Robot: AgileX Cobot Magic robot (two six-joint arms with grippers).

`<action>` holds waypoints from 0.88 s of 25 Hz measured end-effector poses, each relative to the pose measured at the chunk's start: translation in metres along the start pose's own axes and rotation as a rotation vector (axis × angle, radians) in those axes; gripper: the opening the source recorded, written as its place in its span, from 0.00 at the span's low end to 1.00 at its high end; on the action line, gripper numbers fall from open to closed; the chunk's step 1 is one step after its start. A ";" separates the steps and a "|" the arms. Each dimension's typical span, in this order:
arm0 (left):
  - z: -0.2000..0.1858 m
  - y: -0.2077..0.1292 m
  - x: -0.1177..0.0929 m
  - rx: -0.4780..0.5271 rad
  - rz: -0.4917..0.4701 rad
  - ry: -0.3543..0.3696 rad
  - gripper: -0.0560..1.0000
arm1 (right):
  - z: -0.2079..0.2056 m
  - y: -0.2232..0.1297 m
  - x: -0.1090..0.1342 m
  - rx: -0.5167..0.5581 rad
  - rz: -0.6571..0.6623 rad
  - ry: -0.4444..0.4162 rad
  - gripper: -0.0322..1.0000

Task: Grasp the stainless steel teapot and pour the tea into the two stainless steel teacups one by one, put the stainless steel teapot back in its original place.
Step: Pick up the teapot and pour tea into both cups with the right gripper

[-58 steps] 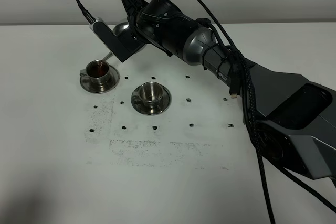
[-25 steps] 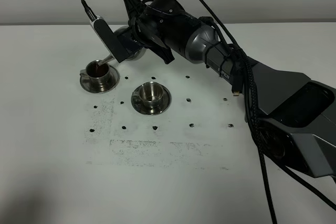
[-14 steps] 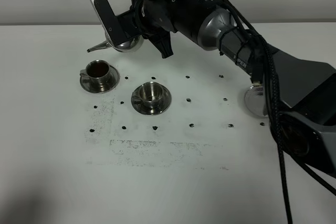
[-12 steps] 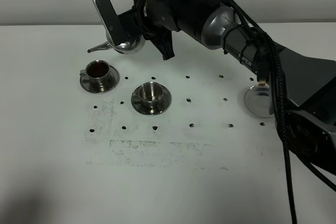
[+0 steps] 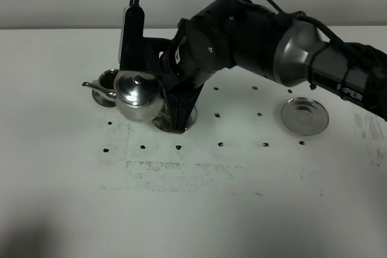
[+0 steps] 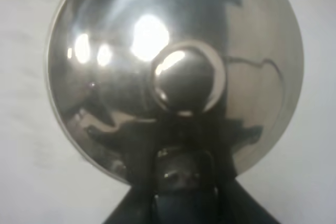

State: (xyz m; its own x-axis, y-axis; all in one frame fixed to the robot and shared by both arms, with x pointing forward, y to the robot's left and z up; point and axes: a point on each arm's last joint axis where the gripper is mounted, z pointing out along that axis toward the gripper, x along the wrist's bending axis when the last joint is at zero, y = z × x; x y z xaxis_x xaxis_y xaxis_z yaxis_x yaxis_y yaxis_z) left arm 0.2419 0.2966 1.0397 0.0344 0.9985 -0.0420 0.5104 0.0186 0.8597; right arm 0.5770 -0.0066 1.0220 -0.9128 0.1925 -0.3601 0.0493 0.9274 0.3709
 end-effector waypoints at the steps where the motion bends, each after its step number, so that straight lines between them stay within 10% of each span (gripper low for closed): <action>1: 0.000 0.000 0.000 0.000 0.000 0.000 0.50 | -0.004 0.001 0.009 -0.013 0.078 0.023 0.22; 10: 0.000 0.000 0.000 0.000 0.000 0.000 0.50 | 0.002 0.020 0.030 -0.021 0.698 0.100 0.22; 22: 0.000 0.000 0.000 0.000 0.000 0.000 0.50 | 0.055 0.045 0.035 0.098 0.717 0.048 0.22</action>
State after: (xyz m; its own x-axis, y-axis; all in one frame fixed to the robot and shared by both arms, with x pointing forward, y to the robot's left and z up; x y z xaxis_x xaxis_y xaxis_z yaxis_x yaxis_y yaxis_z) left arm 0.2419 0.2966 1.0397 0.0344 0.9985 -0.0420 0.5104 0.0186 0.8597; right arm 0.5693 0.0593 0.9784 -0.6592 0.7518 -0.0183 0.6764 0.6033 0.4225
